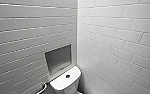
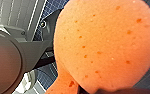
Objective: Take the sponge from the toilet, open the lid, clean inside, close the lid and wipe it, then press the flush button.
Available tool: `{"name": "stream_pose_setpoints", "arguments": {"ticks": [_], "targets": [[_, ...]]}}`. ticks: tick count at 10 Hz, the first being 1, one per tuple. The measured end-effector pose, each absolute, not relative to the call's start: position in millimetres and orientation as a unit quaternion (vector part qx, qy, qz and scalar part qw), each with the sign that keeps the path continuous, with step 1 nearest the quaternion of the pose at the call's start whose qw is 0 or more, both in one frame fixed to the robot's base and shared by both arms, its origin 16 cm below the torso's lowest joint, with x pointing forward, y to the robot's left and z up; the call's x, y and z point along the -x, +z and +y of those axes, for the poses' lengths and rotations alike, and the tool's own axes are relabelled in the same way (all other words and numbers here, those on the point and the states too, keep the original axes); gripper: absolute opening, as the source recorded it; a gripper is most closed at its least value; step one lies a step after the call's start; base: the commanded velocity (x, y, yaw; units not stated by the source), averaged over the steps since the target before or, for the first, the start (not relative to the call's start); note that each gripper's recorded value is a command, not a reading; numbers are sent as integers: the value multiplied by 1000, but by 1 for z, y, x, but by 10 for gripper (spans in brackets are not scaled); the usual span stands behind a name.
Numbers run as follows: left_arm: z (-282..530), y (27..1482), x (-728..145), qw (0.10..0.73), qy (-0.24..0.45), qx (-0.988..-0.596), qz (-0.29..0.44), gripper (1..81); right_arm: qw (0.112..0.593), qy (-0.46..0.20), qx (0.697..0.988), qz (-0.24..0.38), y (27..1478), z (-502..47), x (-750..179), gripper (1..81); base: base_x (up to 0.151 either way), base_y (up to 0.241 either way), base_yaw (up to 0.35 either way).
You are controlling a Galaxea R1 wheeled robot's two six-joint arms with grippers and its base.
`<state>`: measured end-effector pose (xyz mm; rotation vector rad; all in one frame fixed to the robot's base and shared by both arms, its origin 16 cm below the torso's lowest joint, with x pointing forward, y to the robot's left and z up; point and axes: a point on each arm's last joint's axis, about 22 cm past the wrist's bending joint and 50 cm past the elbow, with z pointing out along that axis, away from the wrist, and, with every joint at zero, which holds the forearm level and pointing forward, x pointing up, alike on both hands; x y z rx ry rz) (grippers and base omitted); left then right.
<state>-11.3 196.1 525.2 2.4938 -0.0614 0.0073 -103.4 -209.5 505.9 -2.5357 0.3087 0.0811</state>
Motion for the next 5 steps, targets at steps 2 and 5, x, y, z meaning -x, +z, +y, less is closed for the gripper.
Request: {"name": "stream_pose_setpoints", "arguments": {"ticks": [2,5], "targets": [[206,559,-26,340,19,-940,-29,811,286,37,950,120,507,-212,109,10,0,0,0],[213,609,-93,368,42,-928,-40,811,289,46,947,131,513,-216,113,10,0,0,0]]}}
